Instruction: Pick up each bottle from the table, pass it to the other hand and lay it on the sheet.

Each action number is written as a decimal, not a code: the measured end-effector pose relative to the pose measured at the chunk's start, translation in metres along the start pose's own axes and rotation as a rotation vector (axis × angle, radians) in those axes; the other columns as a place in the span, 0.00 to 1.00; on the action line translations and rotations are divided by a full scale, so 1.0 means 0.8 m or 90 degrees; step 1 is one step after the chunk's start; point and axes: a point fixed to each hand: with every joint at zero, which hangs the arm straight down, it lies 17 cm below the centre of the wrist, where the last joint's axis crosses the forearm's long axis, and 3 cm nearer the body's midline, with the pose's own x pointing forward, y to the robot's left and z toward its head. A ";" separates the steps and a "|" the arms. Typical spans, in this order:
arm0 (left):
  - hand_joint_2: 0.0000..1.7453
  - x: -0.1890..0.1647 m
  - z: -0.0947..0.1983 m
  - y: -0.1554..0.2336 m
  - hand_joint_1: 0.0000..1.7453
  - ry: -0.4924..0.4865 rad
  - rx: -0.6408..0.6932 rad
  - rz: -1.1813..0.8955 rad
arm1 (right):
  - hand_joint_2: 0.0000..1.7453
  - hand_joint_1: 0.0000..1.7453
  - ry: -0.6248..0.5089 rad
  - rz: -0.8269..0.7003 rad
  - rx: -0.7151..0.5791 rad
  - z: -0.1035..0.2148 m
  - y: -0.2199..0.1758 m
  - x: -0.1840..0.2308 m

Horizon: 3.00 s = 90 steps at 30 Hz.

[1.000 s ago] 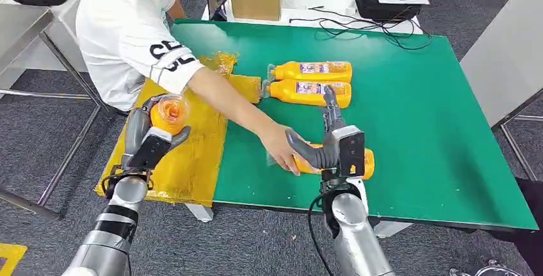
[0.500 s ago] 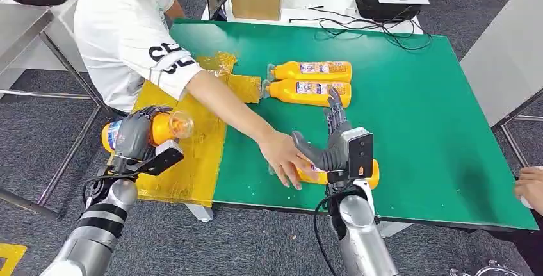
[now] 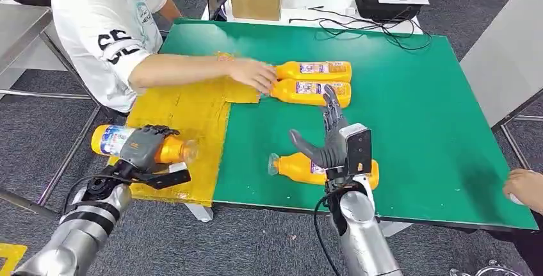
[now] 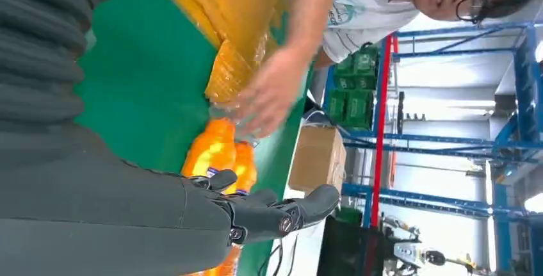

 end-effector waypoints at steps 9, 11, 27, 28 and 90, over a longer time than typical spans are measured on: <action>1.00 -0.012 -0.002 -0.040 1.00 -0.020 -0.141 -0.017 | 1.00 0.00 0.005 0.001 0.033 -0.006 0.016 -0.001; 1.00 -0.013 -0.002 -0.044 1.00 -0.025 -0.162 -0.015 | 1.00 0.00 0.006 0.002 0.037 -0.008 0.017 -0.001; 1.00 -0.011 -0.001 -0.053 0.00 -0.036 -0.221 0.063 | 1.00 0.00 0.014 0.008 0.069 -0.030 0.031 -0.003; 1.00 -0.011 -0.001 -0.053 0.00 -0.036 -0.220 0.066 | 1.00 0.00 0.014 0.009 0.070 -0.031 0.031 -0.003; 1.00 0.090 -0.021 0.136 0.00 -0.019 0.324 0.944 | 1.00 0.00 0.270 0.312 0.203 0.067 0.041 -0.179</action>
